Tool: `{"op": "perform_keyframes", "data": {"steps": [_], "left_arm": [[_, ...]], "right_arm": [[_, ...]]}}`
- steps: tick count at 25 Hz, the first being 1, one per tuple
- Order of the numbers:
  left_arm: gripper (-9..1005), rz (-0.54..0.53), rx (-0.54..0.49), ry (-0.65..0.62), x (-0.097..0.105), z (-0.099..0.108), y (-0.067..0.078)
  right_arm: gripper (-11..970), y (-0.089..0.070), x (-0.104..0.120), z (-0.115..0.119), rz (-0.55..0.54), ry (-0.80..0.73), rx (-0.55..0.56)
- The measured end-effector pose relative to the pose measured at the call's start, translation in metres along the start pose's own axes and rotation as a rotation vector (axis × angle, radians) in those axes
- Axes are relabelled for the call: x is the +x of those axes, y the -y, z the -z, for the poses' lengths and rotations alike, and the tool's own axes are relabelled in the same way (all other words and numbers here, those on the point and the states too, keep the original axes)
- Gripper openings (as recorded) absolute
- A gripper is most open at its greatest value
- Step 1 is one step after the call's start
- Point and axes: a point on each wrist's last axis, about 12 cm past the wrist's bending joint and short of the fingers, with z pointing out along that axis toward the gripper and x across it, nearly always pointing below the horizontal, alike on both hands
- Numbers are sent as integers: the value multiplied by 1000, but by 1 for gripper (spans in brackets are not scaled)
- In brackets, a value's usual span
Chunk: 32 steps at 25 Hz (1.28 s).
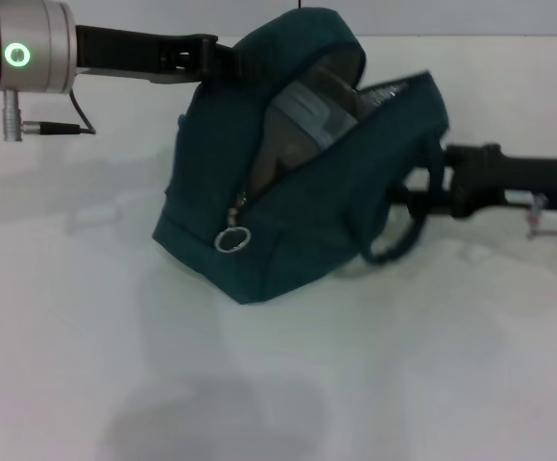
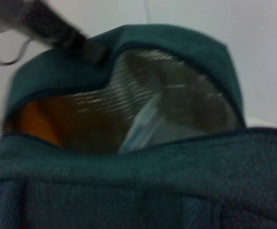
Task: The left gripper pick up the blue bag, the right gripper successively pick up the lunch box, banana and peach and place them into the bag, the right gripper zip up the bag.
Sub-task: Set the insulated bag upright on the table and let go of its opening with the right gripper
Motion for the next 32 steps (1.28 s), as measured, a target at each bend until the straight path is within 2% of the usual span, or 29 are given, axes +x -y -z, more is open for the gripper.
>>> {"op": "perform_keyframes", "data": {"steps": [3, 7, 11, 15, 17, 20, 23, 25, 28, 32], "left_arm": [[78, 1, 2, -3, 1, -1, 0], [79, 15, 1, -2, 6, 2, -3], [79, 37, 25, -34, 17, 5, -3], [80, 61, 69, -70, 28, 7, -1], [80, 74, 91, -68, 34, 8, 0], [81, 100, 153, -55, 45, 15, 2], [81, 115, 190, -42, 55, 20, 1], [81, 138, 209, -35, 62, 20, -1], [82, 180, 268, -18, 71, 17, -5], [83, 203, 281, -20, 80, 8, -14]], "right_arm": [[754, 9, -8, -11, -13, 23, 71], [753, 24, -12, -6, -45, 118, 212], [753, 35, -14, 17, -70, 308, 341], [752, 33, -12, 43, -1, 499, 416], [752, 26, -14, 51, 49, 572, 391], [752, 11, -23, 57, 117, 658, 272], [752, 1, -32, 58, 133, 675, 170], [752, -1, -35, 58, 130, 636, 135], [752, 3, -31, 52, 110, 553, 149], [752, 6, -22, 40, 81, 417, 150]]}}
